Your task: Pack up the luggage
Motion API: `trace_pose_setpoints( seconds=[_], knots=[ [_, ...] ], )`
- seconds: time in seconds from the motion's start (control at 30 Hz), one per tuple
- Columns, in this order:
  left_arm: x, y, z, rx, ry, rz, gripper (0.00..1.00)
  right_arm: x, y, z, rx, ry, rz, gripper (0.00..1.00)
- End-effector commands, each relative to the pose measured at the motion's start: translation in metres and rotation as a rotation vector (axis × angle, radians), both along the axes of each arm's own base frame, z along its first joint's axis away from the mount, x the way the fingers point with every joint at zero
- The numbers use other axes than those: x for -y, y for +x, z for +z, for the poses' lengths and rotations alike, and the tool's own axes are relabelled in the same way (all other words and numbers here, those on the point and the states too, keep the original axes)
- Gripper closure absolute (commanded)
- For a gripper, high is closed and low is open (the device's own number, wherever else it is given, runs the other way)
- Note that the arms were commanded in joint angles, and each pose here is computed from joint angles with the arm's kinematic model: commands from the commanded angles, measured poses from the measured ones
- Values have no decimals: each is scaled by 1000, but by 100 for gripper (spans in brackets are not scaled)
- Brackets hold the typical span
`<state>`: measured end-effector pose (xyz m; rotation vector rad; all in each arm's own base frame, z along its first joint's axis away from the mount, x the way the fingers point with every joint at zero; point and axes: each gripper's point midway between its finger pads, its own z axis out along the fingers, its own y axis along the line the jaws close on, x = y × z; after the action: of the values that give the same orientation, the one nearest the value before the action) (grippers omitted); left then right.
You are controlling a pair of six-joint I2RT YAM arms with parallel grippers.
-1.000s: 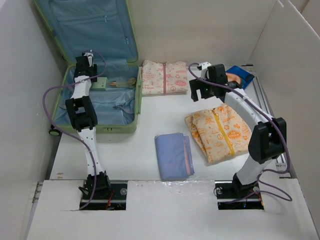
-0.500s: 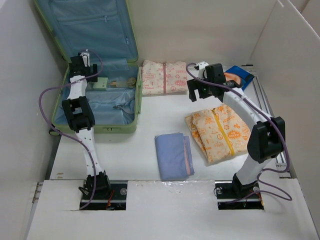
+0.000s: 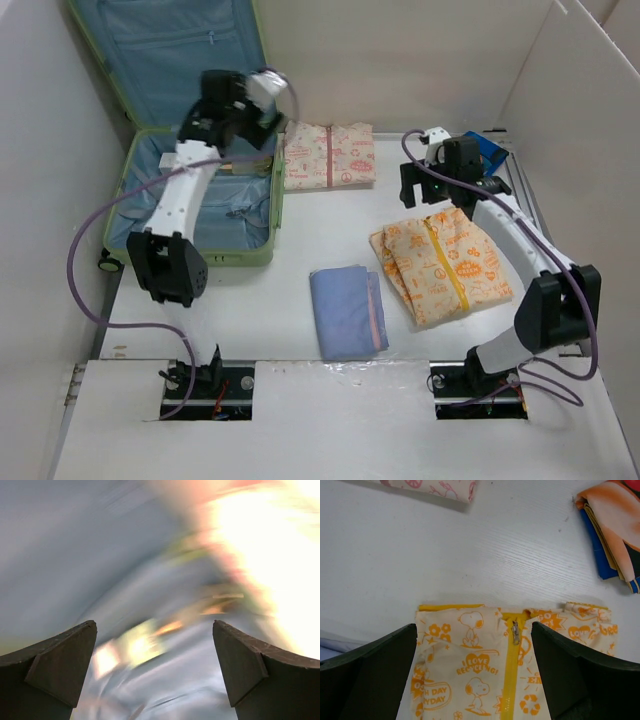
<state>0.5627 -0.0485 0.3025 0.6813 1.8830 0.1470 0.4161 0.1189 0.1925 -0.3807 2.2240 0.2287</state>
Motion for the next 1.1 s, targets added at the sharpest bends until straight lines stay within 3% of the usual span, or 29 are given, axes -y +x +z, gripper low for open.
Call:
trace_pose_setpoints(
  seconds=[0.0, 0.1, 0.17, 0.3, 0.43, 0.7, 0.97, 1.07],
  knots=[
    [122, -103, -51, -249, 117, -547, 1, 7, -2, 32, 102, 65, -5, 0],
    [185, -173, -74, -385, 36, -901, 1, 19, -15, 43, 145, 91, -23, 0],
    [210, -210, -107, -520, 25, -1021, 1, 24, -24, 53, 187, 98, -31, 0],
    [247, -249, -166, -712, 85, -1108, 1, 22, -43, 61, 227, 124, -30, 0],
    [258, -273, -210, -841, 119, -1144, 1, 14, -63, 65, 248, 143, -29, 0],
    [275, -295, -256, -874, 187, -1104, 1, 18, -97, 53, 239, 167, -81, 0],
    [263, -311, -299, -953, 228, -985, 1, 13, -109, 62, 273, 170, -87, 0],
    [264, -323, -304, -979, 240, -993, 20, 14, -109, 67, 283, 145, -100, 0]
  ],
)
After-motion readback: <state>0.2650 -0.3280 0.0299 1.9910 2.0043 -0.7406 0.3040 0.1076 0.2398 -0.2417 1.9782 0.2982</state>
